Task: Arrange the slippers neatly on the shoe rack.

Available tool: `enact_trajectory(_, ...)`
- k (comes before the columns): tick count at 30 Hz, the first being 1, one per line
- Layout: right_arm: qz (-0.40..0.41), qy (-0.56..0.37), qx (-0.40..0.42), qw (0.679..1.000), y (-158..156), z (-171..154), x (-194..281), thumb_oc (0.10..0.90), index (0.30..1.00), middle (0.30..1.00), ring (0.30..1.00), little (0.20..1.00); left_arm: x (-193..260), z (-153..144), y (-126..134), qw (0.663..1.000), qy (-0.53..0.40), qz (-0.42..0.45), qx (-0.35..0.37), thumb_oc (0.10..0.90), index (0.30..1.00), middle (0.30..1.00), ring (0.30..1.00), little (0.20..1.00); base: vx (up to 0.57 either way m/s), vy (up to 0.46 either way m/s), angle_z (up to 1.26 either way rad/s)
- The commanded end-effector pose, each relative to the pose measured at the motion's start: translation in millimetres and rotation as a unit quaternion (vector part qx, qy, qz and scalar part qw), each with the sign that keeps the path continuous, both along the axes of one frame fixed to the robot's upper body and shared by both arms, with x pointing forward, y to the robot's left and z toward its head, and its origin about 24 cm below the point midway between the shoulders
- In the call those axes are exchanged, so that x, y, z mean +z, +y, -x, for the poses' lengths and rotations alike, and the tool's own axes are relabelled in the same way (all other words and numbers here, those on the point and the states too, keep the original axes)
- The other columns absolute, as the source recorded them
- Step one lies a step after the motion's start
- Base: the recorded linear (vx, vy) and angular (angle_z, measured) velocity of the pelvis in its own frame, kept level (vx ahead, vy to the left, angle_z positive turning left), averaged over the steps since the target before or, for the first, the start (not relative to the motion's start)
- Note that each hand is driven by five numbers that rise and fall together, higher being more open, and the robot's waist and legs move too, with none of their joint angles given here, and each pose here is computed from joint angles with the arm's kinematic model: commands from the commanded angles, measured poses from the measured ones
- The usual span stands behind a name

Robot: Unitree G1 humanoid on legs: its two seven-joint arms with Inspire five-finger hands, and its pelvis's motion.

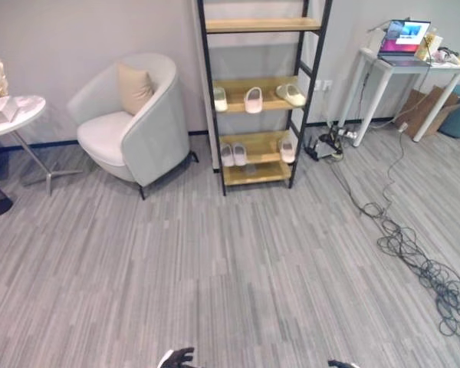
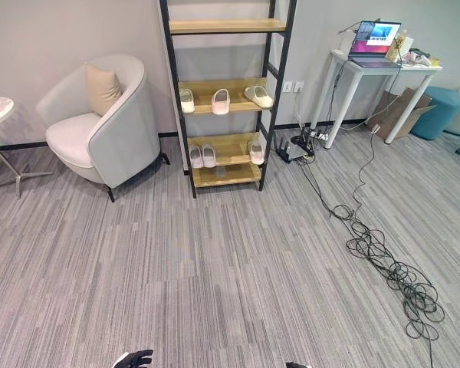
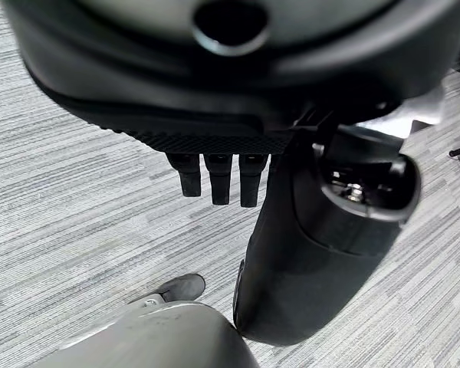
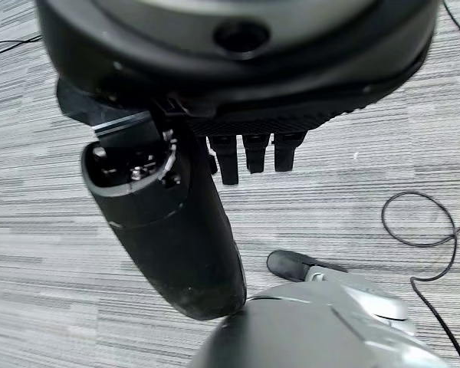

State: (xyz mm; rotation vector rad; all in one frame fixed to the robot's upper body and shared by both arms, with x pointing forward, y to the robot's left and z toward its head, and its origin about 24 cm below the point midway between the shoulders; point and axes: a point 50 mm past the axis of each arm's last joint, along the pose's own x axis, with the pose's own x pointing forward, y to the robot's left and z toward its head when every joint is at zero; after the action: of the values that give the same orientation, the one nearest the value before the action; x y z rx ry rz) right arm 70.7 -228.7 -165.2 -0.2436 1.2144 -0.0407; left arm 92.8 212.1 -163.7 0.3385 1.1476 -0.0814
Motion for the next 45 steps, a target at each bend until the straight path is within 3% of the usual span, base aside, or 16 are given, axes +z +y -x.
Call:
enact_trajectory(1, 0.018, -0.010, 0.033, 0.999, -10, -10, 4, 0.800, 0.900, 0.900, 0.900, 0.900, 3, -24, -12, 0.999, -0.029, 0.017, -0.010, 0.800, 0.900, 0.900, 0.900, 0.900, 0.00, 0.000, 0.00)
enact_trajectory(20, 0.009, -0.034, -0.001, 0.999, -13, -20, 7, 0.800, 0.900, 0.900, 0.900, 0.900, 6, -32, -15, 0.999, -0.041, 0.028, 0.001, 0.800, 0.900, 0.900, 0.900, 0.900, 0.01, -0.050, -0.04)
enact_trajectory(35, -0.005, -0.055, -0.017, 0.998, -8, -28, 9, 0.800, 0.900, 0.900, 0.900, 0.900, -1, -6, -7, 0.999, -0.008, 0.020, 0.034, 0.800, 0.900, 0.900, 0.900, 0.900, 0.22, 0.054, -0.27)
enact_trajectory(45, -0.009, -0.077, -0.004, 0.997, -3, -45, 12, 0.800, 0.900, 0.900, 0.900, 0.900, 6, -28, -6, 0.998, -0.043, 0.020, 0.028, 0.800, 0.900, 0.900, 0.900, 0.900, 0.26, 0.061, -0.11)
